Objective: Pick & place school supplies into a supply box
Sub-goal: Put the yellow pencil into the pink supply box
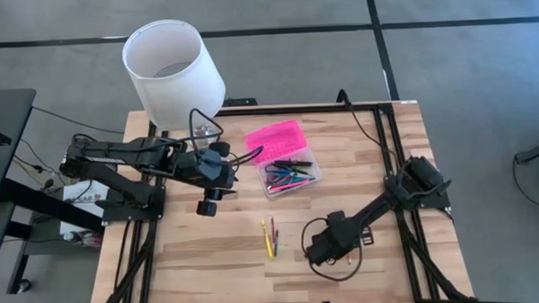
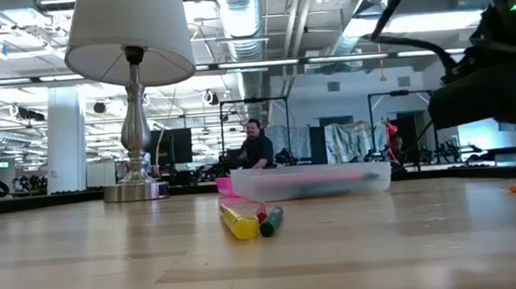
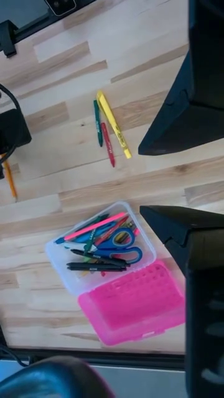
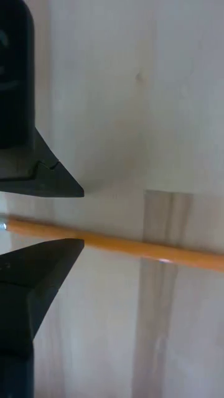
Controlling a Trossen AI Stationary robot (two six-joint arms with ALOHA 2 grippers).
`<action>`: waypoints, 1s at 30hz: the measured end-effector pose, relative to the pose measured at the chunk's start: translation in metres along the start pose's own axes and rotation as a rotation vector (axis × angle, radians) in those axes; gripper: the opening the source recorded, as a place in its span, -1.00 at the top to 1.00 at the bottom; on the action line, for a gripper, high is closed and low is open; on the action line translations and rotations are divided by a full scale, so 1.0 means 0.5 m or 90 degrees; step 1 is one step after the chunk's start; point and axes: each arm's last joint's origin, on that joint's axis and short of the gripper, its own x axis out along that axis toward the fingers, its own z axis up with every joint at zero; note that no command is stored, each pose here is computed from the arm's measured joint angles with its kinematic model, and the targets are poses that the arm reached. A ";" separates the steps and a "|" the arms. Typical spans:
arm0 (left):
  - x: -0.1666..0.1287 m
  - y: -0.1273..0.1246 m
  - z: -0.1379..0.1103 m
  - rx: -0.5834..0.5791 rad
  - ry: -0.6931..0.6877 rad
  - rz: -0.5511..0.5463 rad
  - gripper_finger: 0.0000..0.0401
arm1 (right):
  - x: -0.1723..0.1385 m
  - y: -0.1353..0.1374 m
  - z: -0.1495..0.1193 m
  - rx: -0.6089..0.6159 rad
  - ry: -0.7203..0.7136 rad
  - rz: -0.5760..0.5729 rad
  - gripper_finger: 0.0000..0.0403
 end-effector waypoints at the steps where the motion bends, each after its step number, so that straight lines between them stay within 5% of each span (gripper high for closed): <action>1: 0.000 0.000 0.000 0.000 -0.001 0.000 0.32 | 0.005 -0.004 -0.004 0.001 0.002 -0.001 0.45; 13: 0.000 0.000 0.000 -0.003 -0.001 0.001 0.32 | 0.020 -0.032 -0.045 0.025 -0.005 0.007 0.45; 20: 0.000 0.001 0.001 -0.008 -0.003 0.001 0.32 | -0.010 -0.092 -0.037 0.024 -0.059 -0.189 0.45; 30: 0.000 0.001 0.002 -0.016 -0.006 0.001 0.32 | 0.078 -0.161 -0.062 0.014 0.020 -0.183 0.45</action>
